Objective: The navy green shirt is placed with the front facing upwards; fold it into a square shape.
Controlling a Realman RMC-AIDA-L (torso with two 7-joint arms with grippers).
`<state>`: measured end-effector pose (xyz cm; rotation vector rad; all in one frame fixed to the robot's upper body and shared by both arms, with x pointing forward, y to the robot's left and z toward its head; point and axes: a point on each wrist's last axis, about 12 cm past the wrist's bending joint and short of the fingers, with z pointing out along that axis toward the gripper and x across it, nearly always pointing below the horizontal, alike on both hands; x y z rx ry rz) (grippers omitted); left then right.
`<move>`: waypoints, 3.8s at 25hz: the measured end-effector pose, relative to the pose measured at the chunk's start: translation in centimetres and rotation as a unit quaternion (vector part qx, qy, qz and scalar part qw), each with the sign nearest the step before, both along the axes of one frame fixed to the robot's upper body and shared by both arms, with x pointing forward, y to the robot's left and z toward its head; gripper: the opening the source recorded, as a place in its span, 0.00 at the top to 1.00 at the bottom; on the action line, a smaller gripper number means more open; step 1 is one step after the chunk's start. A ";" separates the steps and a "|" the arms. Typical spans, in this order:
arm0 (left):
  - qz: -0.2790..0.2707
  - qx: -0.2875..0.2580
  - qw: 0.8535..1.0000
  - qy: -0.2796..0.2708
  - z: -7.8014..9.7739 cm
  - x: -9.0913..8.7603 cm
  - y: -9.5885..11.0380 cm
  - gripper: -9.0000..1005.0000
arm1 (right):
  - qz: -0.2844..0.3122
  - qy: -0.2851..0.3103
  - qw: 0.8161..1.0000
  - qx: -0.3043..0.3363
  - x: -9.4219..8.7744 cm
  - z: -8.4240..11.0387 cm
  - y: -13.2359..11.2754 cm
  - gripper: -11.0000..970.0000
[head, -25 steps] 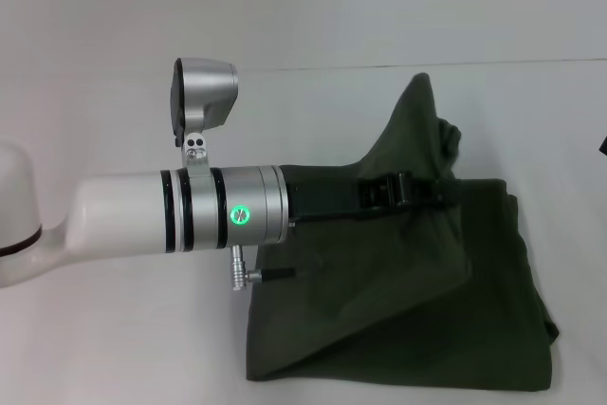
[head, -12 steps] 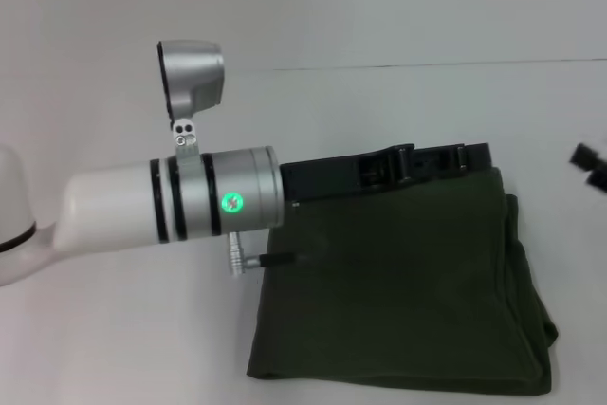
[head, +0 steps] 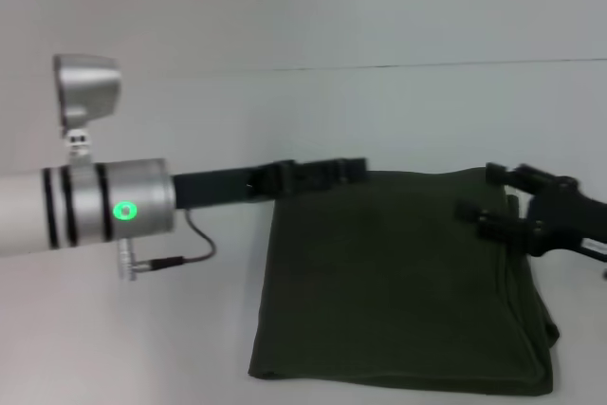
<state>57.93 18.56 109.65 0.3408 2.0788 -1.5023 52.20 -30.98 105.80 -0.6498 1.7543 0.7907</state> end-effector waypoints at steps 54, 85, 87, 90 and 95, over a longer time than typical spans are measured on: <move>0.058 0.229 0.971 0.023 -2.8 3.7 -1.3 0.06 | -0.036 0.004 0.996 0.086 -1.1 0.4 -0.6 0.15; 0.049 0.226 0.972 0.037 -3.0 3.3 -2.2 0.60 | -0.036 0.002 0.996 0.083 -0.9 0.5 -0.6 0.15; 0.047 0.226 0.972 0.036 -3.0 3.3 -2.3 0.77 | -0.036 0.002 0.996 0.083 -0.9 0.5 -0.6 0.15; 0.047 0.226 0.972 0.036 -3.0 3.3 -2.3 0.82 | -0.036 0.002 0.996 0.084 -0.9 0.6 -0.5 0.15; 0.058 0.223 0.973 0.034 -3.0 3.4 -1.9 0.90 | -0.039 0.001 0.996 0.083 -0.8 0.6 -0.6 0.15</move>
